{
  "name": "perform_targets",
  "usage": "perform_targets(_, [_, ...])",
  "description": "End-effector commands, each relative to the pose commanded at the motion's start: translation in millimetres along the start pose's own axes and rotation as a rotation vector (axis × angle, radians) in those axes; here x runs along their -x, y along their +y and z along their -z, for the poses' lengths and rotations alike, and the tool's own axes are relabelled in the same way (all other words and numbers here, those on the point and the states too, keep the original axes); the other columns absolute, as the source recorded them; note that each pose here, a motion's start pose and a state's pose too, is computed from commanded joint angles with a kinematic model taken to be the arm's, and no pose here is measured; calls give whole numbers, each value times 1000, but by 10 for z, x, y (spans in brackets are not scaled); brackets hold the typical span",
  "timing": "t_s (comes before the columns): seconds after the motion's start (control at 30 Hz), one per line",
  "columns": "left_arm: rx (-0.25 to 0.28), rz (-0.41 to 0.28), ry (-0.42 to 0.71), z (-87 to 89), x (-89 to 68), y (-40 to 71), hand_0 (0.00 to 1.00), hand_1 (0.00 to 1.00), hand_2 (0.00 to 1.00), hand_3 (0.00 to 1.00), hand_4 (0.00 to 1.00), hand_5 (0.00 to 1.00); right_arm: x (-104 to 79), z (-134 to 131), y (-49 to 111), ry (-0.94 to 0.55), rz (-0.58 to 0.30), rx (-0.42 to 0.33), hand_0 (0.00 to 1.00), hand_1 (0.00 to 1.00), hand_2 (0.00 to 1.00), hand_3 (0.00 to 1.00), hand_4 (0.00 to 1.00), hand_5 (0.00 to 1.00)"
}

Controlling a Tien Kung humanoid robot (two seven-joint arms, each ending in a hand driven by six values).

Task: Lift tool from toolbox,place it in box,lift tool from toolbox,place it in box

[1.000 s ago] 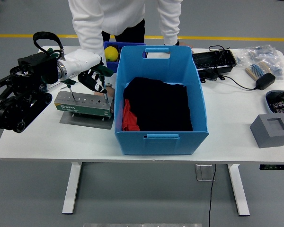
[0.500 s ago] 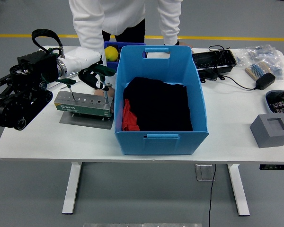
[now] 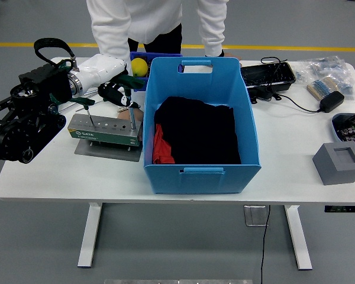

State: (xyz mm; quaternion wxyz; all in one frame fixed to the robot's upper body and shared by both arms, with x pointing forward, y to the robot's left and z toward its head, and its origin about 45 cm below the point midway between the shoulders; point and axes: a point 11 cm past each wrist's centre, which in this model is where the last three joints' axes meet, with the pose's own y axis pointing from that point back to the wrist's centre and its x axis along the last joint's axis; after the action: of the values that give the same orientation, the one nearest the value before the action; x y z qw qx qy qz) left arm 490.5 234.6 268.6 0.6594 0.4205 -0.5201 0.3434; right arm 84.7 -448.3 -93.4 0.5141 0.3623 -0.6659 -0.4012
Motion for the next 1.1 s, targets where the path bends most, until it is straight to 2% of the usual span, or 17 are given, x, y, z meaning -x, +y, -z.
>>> perform_targets(0.07, [5, -11, 2, -7, -22, 2, 58, 2, 10, 21, 998, 595, 0, 0, 0, 0, 0, 0, 651, 624, 697, 560, 767, 671])
perform_targets(0.2, [15, -36, 31, -14, -80, 12, 58, 2, 10, 21, 998, 595, 0, -6, 0, -1, 0, 1, 651, 624, 697, 560, 767, 671])
perform_targets(0.23, [16, -41, 40, -15, -94, 17, 54, 2, 2, 15, 909, 670, 0, -8, -1, -1, 0, 2, 651, 623, 697, 560, 767, 671])
perform_targets(0.43, [23, -47, 70, -25, -143, 33, 54, 2, 2, 15, 909, 670, -1, -25, -2, -1, 0, 6, 651, 623, 697, 560, 767, 671])
perform_targets(0.47, [23, -46, 73, -25, -148, 35, 52, 2, 2, 15, 836, 666, -2, -27, -3, 0, 0, 7, 651, 624, 698, 560, 767, 671])
perform_targets(0.63, [25, -43, 93, -25, -156, 43, 52, 2, 2, 15, 836, 666, 0, -38, -3, 1, 0, 10, 651, 624, 698, 560, 767, 671])
perform_targets(0.67, [26, -43, 97, -25, -156, 44, 50, 2, 2, 12, 751, 630, -1, -40, -3, 1, 0, 10, 651, 623, 697, 560, 767, 670])
perform_targets(0.83, [36, -42, 106, -44, -162, 48, 50, 2, 2, 12, 751, 630, -1, -43, -4, 1, 0, 11, 651, 623, 697, 560, 767, 670])
perform_targets(0.87, [39, -44, 104, -50, -169, 49, 51, 2, 2, 13, 715, 595, -1, -44, -4, 1, -1, 11, 652, 624, 697, 560, 768, 670])
perform_targets(1.1, [60, -51, 95, -70, -263, 67, 52, 2, 2, 14, 726, 604, -3, -47, -5, -1, 0, 12, 651, 623, 697, 560, 768, 670])
